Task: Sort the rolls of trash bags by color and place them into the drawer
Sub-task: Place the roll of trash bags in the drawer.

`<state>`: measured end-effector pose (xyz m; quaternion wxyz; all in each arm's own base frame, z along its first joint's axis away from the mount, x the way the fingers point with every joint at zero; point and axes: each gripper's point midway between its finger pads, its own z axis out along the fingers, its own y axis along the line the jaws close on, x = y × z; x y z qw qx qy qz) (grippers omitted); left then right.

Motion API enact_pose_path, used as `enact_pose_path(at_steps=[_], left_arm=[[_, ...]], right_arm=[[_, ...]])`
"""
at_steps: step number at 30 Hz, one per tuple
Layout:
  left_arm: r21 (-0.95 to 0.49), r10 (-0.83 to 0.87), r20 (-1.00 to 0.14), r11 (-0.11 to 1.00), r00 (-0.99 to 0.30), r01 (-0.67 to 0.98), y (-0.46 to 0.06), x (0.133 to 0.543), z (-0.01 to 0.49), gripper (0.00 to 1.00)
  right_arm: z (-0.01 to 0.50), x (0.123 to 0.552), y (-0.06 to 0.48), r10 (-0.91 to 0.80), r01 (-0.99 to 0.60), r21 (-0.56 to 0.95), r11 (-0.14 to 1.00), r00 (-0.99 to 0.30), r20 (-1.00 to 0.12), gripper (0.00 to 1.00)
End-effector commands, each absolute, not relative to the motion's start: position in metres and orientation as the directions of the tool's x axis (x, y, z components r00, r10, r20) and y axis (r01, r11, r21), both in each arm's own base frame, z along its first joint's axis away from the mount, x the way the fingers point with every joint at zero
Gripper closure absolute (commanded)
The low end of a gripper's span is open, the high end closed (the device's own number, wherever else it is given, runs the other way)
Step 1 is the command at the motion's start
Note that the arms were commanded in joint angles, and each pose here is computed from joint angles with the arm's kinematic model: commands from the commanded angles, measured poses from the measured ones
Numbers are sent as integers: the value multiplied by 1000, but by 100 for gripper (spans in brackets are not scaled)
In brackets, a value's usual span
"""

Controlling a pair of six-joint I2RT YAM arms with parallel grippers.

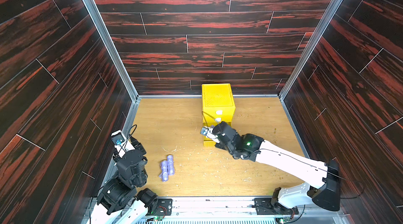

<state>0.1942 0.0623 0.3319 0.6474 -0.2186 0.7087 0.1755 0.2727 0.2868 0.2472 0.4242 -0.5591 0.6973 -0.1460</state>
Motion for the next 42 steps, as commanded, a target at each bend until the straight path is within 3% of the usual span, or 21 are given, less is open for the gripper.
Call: enact_pose_path(at_steps=[1, 8, 19, 42], left_arm=[[-44, -88, -995, 840, -56, -540, 64, 192, 333, 54], [-48, -89, -995, 839, -51, -541, 65, 190, 333, 53], [-42, -87, -994, 846, -59, -532, 63, 192, 332, 53], [-50, -87, -995, 846, -44, -530, 66, 188, 334, 53]], right_arm=[[253, 271, 299, -880, -711, -665, 229, 141, -453, 80], [212, 289, 300, -897, -796, -597, 101, 186, -400, 82], [131, 340, 282, -946, -790, -612, 31, 174, -274, 81], [69, 376, 291, -961, -823, -568, -25, 176, -213, 76]])
